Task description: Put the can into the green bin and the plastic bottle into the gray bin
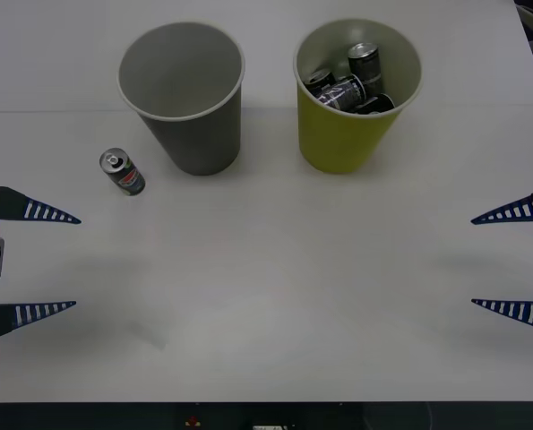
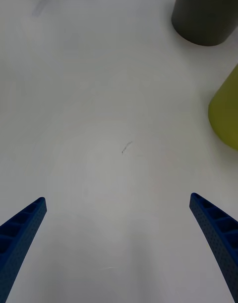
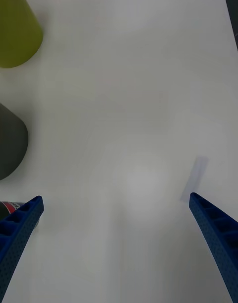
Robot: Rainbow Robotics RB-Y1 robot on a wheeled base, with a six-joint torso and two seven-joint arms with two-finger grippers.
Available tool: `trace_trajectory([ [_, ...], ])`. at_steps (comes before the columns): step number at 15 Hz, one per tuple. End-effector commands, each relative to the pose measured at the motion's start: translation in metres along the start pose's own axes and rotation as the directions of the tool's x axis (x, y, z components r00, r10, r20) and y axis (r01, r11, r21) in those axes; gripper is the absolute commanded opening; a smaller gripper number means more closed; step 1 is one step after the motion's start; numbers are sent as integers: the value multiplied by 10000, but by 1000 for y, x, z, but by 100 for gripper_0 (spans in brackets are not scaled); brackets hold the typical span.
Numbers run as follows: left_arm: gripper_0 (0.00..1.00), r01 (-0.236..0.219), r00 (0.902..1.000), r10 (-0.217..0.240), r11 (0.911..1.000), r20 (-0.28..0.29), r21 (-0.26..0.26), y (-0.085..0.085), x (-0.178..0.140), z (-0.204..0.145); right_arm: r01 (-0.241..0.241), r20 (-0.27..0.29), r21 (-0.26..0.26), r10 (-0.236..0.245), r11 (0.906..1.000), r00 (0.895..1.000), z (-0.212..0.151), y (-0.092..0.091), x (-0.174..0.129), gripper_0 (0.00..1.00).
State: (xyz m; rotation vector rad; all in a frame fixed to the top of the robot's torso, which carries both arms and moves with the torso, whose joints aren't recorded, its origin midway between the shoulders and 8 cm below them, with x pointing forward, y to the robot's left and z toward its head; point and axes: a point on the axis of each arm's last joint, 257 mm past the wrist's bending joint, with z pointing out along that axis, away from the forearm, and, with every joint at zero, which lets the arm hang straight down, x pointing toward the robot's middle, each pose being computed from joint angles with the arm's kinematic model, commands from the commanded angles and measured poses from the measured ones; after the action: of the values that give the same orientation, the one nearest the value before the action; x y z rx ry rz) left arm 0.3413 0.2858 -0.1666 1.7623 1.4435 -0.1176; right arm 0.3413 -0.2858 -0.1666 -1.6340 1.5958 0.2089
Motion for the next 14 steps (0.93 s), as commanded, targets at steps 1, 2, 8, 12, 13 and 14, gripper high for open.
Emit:
trace_trajectory([
  [1, 100, 123, 9999, -122, 9998, 60, -158, 2, 1, 1, 0, 0, 0, 0, 10000, 10000, 0, 0, 0, 100],
  [2, 100, 114, 9999, -112, 9997, 72, -214, 3, 0, 1, 0, 0, 0, 0, 10000, 10000, 0, 0, 0, 100],
  [8, 100, 778, 9968, -759, 9940, 262, -775, 14, 1, -3, 0, 0, 0, 0, 10000, 10000, 0, 0, 0, 100],
  [12, 100, 1863, 9822, -1800, 9689, 533, -1627, 22, 8, -4, 0, 0, 0, 0, 10000, 10000, 0, 0, 0, 100],
  [13, 100, 2140, 9767, -2068, 9588, 574, -1869, 25, 11, -5, 0, 0, 0, 0, 10000, 10000, 0, 0, 0, 100],
  [14, 100, 2481, 9687, -2392, 9444, 668, -2159, 29, 14, -7, 0, 0, 0, 0, 10000, 10000, 0, 0, 0, 100],
])
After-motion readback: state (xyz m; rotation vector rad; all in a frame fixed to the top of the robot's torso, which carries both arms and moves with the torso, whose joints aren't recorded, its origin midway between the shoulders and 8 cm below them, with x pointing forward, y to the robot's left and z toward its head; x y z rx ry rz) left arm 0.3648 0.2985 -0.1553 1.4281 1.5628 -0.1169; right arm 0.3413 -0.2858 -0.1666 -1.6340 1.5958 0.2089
